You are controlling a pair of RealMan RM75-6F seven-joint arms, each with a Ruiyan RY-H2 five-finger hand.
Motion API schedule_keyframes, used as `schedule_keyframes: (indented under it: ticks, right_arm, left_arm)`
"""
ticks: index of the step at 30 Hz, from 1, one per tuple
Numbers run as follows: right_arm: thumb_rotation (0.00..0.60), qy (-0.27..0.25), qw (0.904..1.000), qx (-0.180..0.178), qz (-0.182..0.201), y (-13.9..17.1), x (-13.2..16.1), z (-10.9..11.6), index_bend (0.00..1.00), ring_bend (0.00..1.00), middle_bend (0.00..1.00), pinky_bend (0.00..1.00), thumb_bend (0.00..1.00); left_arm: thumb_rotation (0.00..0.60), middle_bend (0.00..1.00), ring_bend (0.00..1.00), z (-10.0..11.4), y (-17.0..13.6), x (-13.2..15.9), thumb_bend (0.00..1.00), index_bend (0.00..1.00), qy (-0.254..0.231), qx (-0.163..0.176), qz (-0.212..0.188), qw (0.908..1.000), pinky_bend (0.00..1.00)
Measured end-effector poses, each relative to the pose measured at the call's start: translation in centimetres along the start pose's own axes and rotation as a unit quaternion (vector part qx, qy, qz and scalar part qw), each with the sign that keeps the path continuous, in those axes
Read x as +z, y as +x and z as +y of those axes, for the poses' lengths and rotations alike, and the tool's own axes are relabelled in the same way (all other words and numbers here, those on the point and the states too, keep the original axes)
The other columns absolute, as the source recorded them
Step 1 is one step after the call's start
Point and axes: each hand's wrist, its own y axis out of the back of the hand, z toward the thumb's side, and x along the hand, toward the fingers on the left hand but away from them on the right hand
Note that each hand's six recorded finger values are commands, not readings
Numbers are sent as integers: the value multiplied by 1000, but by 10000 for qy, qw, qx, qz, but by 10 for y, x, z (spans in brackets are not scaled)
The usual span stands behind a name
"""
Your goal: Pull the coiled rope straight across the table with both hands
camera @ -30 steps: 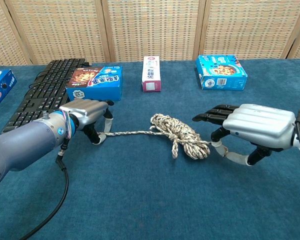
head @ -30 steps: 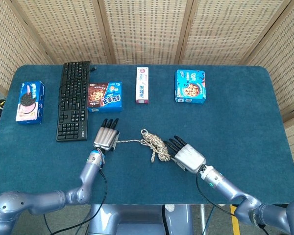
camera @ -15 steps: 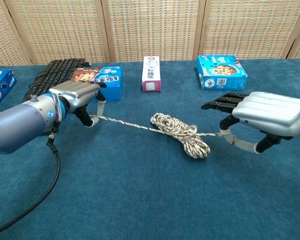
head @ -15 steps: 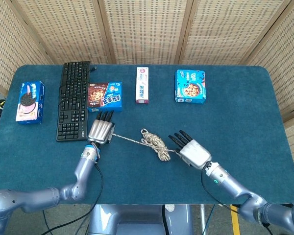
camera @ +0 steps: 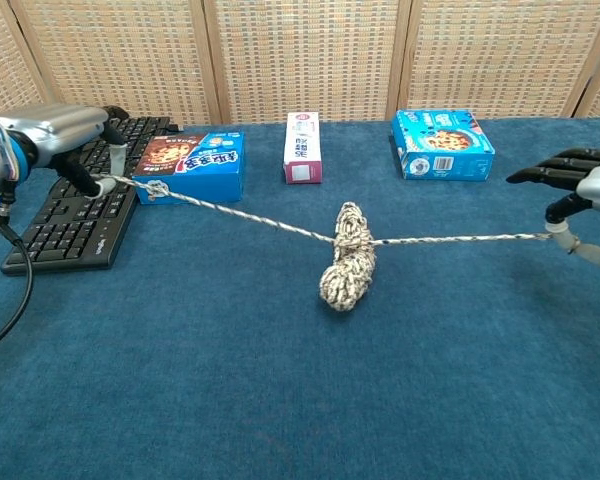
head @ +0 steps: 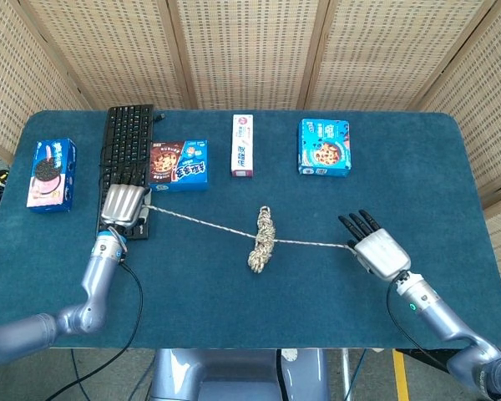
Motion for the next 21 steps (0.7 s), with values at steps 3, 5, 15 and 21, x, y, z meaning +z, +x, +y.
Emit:
schedule_keyframes:
  ticks: [3,5,15,21]
  right_arm:
    - [600,72,9999,3,-92,10,-10,-2,649,0,22,0,593]
    - [600,121,9998,19,-155,16,-17,-4,649,0,22,0,592]
    - [600,220,9991,67,-364,34,-39,-10,651,0,23,0,594]
    - [600,252,9985,163,-463,41,-49,-17,652,0,23,0,593]
  left_arm:
    - [600,0,0,-2,-5,-11,447,667,-6,-38,46,10000,0]
    - [600,0,0,-3,-6,-15,448,667,3,-52,60,10000,0]
    - [600,0,0,-3,-8,-29,448,668,124,-51,216,9997,0]
    - [600,0,0,-3,-7,-39,447,667,160,-59,335,9993,0]
